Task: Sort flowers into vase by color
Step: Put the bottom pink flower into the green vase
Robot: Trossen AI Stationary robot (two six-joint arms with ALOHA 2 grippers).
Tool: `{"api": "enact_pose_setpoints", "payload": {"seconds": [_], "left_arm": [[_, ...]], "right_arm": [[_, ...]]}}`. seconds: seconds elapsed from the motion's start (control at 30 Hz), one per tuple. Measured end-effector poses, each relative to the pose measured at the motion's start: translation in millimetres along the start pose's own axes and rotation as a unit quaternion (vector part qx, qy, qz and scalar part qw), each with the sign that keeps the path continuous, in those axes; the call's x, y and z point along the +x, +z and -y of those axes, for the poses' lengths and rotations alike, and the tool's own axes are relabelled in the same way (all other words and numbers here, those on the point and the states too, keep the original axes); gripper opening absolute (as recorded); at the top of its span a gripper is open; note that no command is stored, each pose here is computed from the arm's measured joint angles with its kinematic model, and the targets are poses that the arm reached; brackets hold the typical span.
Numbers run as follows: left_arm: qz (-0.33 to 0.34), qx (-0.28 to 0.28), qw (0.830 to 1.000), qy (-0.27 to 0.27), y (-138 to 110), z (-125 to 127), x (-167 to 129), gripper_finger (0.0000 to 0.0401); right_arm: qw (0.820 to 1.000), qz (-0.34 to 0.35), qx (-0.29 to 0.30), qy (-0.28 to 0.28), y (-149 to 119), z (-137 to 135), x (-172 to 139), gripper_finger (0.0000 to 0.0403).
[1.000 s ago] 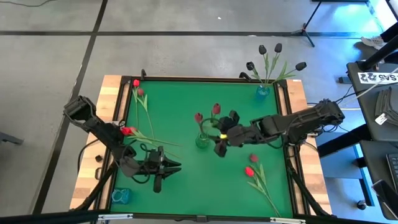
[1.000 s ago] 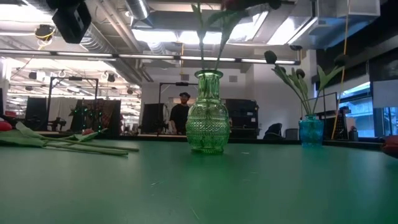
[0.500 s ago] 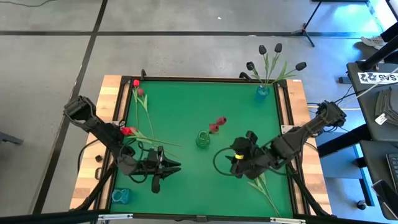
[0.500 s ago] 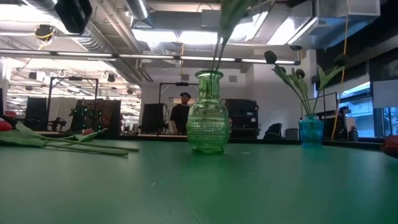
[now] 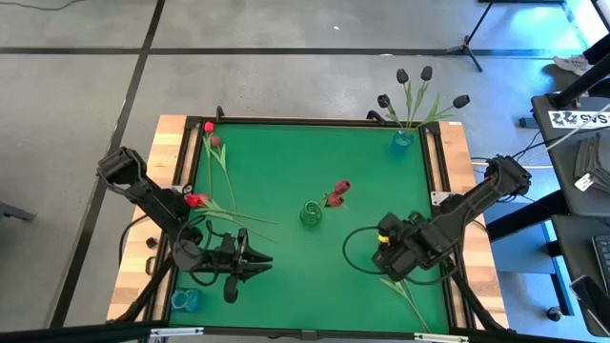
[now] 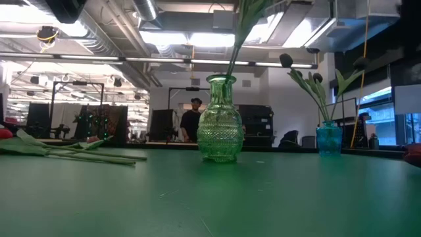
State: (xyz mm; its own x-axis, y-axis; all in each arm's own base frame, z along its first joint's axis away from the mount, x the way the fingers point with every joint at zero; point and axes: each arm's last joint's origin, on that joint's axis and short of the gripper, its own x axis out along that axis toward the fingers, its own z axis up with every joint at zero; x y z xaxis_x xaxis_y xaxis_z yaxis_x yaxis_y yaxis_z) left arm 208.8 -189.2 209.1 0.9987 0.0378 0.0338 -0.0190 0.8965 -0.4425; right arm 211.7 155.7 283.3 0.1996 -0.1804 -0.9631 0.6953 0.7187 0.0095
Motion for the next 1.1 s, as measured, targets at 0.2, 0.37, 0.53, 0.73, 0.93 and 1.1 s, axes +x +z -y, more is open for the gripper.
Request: {"api": "enact_pose_setpoints", "payload": {"seconds": [0.2, 0.37, 0.53, 0.73, 0.93, 1.1], "left_arm": [[-0.001, 0.003, 1.0, -0.001, -1, 1, -1, 0.0088], [-0.005, 0.007, 1.0, -0.009, -2, 4, -5, 0.0088], [-0.004, 0.013, 1.0, -0.007, -2, 3, -4, 0.0088], [-0.003, 0.017, 1.0, -0.003, -1, 2, -2, 0.0088], [0.0, 0.016, 1.0, 0.001, 0, 0, -1, 0.0088], [0.0, 0.015, 1.0, 0.001, 0, 0, -1, 0.0088]], "right_arm": [[0.996, -0.073, -0.007, -0.051, -21, 16, 55, 0.023], [0.992, -0.122, 0.002, -0.014, -39, 25, 103, 0.023], [0.991, -0.129, 0.025, -0.015, -49, 39, 130, 0.0219], [0.992, -0.122, 0.016, 0.008, -49, 38, 133, 0.0143], [0.996, -0.085, -0.006, 0.021, -44, 29, 127, 0.0022], [0.999, 0.002, -0.029, 0.015, -27, 17, 90, 0.0025]]}}
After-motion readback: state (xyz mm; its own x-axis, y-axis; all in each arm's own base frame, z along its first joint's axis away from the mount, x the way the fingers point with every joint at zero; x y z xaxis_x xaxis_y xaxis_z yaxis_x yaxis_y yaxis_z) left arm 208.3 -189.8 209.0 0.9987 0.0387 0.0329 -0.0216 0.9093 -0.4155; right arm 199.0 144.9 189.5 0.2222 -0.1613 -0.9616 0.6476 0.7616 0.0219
